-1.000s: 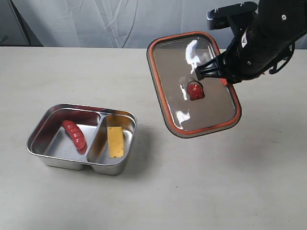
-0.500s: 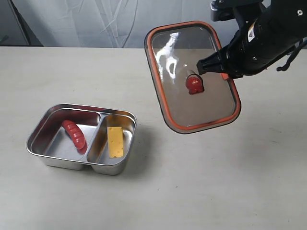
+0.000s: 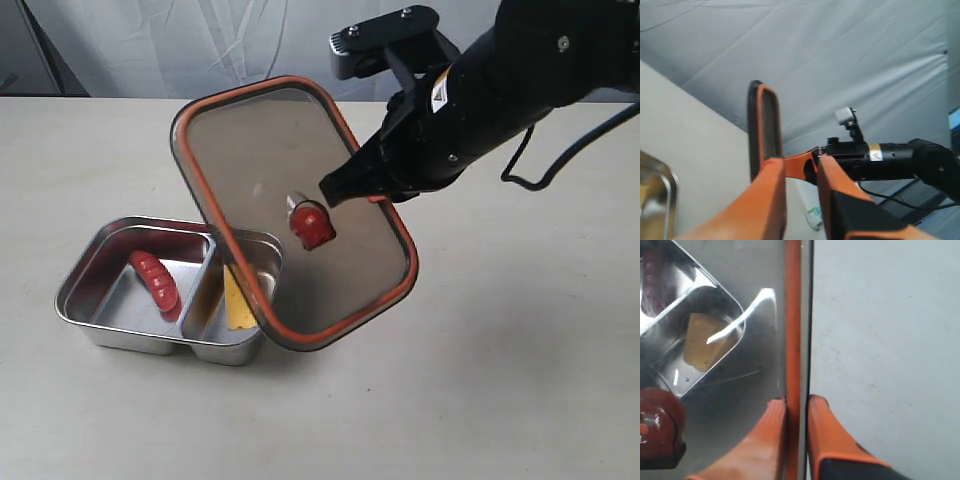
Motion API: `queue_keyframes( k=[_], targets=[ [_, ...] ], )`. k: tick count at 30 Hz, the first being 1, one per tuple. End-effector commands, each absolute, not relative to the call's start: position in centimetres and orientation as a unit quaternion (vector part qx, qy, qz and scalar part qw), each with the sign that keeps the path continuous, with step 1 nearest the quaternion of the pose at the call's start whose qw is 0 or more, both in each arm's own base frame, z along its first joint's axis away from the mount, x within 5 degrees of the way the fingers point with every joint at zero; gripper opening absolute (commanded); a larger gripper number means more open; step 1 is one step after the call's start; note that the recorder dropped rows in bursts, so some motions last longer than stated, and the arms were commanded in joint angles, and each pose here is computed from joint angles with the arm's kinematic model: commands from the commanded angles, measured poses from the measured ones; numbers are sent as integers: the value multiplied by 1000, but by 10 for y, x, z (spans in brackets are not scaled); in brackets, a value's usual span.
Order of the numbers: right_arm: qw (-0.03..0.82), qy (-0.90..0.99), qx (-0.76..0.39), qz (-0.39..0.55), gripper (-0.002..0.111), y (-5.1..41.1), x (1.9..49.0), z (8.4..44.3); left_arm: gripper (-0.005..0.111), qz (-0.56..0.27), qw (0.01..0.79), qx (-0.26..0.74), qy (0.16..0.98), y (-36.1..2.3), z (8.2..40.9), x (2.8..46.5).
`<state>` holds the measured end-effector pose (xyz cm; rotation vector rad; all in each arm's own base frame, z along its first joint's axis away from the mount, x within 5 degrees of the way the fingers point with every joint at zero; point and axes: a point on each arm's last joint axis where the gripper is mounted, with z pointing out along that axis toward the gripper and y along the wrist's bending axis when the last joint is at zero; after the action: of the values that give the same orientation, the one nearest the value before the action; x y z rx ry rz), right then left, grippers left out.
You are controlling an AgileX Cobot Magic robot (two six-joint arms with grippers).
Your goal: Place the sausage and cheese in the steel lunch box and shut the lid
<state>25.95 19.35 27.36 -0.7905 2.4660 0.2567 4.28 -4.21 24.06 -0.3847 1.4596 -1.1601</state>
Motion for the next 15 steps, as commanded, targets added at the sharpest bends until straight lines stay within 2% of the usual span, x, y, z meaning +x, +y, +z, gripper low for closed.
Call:
queue_keyframes(
  k=[1, 4, 15],
  targets=[
    [274, 902, -317, 105, 0, 205, 249, 277, 41, -508, 567, -137, 633, -47, 248, 46],
    [272, 897, -329, 109, 0, 212, 243, 277, 44, -507, 548, -131, 653, -49, 245, 51],
    [270, 889, -352, 115, 0, 222, 234, 277, 44, -487, 526, -138, 684, -49, 240, 63]
  ],
)
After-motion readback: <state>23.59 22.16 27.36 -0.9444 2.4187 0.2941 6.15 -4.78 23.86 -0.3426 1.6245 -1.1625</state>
